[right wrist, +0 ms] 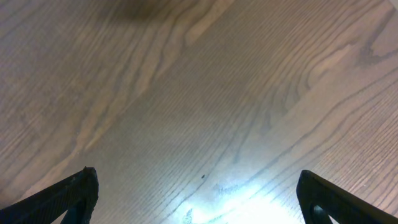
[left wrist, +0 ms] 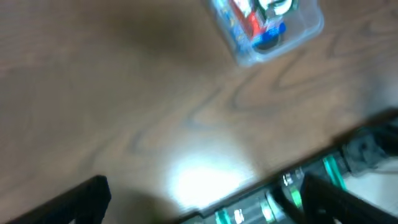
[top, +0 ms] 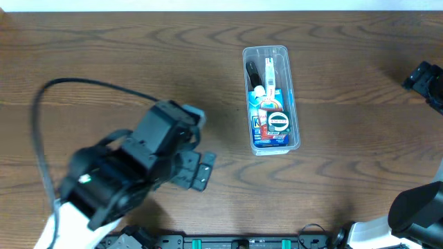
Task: Pack container
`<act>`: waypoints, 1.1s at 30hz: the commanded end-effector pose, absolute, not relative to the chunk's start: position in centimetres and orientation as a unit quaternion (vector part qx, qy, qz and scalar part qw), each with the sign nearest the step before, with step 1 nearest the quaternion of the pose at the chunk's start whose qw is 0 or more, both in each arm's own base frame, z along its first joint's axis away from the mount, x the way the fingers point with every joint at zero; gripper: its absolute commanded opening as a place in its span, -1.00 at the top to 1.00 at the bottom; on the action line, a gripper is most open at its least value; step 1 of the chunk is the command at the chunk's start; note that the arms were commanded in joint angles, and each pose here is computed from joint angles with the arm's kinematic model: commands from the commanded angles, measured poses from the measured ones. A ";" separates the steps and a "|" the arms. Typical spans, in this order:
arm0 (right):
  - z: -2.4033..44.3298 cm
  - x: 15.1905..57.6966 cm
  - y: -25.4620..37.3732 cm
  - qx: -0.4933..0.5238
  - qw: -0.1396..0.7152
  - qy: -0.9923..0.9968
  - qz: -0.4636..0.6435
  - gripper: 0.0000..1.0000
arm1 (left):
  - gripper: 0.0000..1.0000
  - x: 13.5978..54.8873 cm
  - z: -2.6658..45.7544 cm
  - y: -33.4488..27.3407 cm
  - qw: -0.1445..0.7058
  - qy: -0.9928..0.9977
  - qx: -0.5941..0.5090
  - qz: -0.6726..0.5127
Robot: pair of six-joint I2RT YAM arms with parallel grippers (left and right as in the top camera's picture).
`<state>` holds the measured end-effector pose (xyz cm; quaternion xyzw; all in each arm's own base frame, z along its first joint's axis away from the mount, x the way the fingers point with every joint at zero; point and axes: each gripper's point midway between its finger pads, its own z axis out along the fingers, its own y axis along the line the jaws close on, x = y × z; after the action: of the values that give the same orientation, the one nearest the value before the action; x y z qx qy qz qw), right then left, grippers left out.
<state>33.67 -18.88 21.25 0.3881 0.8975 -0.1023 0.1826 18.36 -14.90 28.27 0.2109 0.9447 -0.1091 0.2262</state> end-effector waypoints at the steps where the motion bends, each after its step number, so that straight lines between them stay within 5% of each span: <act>1: 21.6 33.4 -19.2 0.388 0.186 0.896 -0.109 -0.99 | -0.96 18.3 26.1 -14.8 0.254 0.924 0.268 -0.103; 13: 21.6 33.4 -19.2 0.388 0.186 0.896 -0.109 -0.99 | -0.96 21.9 17.6 -10.5 0.487 0.843 0.171 -0.148; 26: 21.6 33.4 -19.2 0.388 0.186 0.896 -0.109 -0.98 | -0.96 23.3 18.7 -5.7 0.654 0.744 0.084 -0.110; 33: 21.6 33.4 -19.2 0.388 0.186 0.896 -0.109 -0.98 | -0.96 23.7 18.0 -4.9 0.671 0.731 0.074 -0.098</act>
<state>33.67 -18.88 21.25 0.3881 0.8975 -0.1023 0.1826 23.63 -4.95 18.62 0.0696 0.7306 -0.1004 0.6718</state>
